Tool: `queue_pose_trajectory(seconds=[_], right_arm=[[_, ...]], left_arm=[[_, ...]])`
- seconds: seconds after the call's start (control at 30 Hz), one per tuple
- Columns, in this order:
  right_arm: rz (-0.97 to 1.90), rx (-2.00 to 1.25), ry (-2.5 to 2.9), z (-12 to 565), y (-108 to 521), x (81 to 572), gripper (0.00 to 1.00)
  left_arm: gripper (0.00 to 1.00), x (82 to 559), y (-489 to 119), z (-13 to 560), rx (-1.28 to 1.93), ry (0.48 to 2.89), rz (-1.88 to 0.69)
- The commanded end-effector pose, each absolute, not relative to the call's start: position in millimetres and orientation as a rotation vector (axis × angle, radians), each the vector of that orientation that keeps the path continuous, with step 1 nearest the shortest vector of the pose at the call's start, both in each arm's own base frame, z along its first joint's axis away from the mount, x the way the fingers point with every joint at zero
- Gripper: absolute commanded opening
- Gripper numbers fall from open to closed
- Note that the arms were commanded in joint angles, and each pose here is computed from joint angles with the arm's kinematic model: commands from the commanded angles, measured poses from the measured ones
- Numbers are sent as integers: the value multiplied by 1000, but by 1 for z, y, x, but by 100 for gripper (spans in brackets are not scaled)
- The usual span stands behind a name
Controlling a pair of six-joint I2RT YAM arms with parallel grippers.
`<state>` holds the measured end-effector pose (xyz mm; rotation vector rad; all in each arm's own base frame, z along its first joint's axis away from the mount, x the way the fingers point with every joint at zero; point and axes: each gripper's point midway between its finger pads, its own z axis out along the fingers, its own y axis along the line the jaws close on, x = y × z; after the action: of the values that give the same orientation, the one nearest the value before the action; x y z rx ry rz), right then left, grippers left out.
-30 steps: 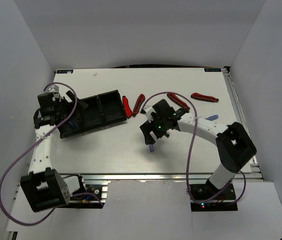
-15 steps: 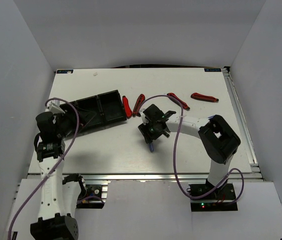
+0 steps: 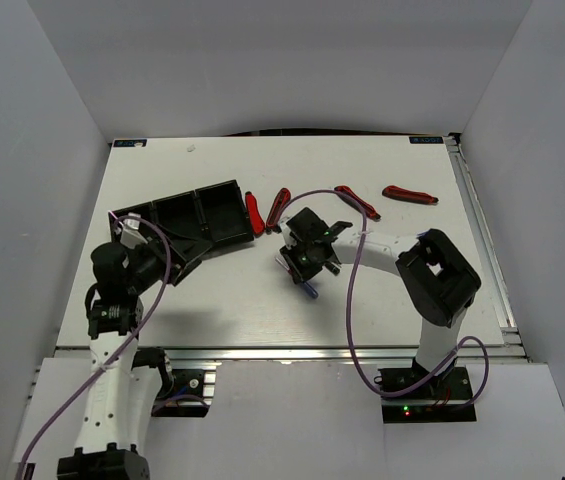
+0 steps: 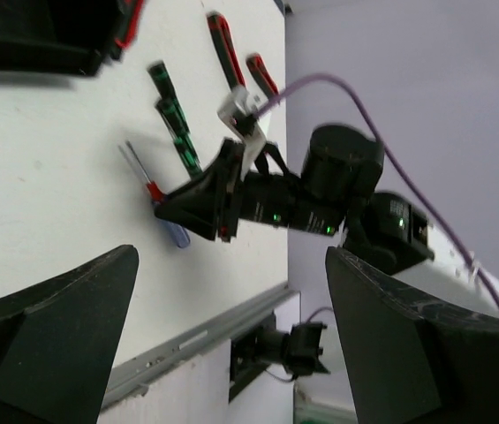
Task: Sort the tools into containers
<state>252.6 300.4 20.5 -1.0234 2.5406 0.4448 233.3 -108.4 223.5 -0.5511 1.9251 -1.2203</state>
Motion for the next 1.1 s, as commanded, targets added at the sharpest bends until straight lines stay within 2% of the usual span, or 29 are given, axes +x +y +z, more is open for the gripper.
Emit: queue_pose_trajectory(seconds=[0.0, 0.23, 0.37, 0.57, 0.83, 1.07], right_arm=[[648, -1035, 2431, 63, 325, 260, 0], [1175, -1012, 2150, 166, 347, 269, 0], [1324, -1031, 1995, 204, 351, 262, 0], [1414, -1040, 1894, 223, 350, 244, 0], [1415, -1041, 1877, 223, 346, 240, 0], [1428, -1038, 1872, 225, 348, 240, 0]], left_arm=[[98, 233, -136, 232, -471, 1915, -1305], [94, 236, -221, 229, -299, 1976, -1356], [93, 248, -245, 222, -265, 2028, -1325], [91, 280, -253, 230, -286, 2017, -1250], [83, 287, -262, 231, -260, 2026, -1272], [65, 288, -261, 226, -283, 2039, -1257]])
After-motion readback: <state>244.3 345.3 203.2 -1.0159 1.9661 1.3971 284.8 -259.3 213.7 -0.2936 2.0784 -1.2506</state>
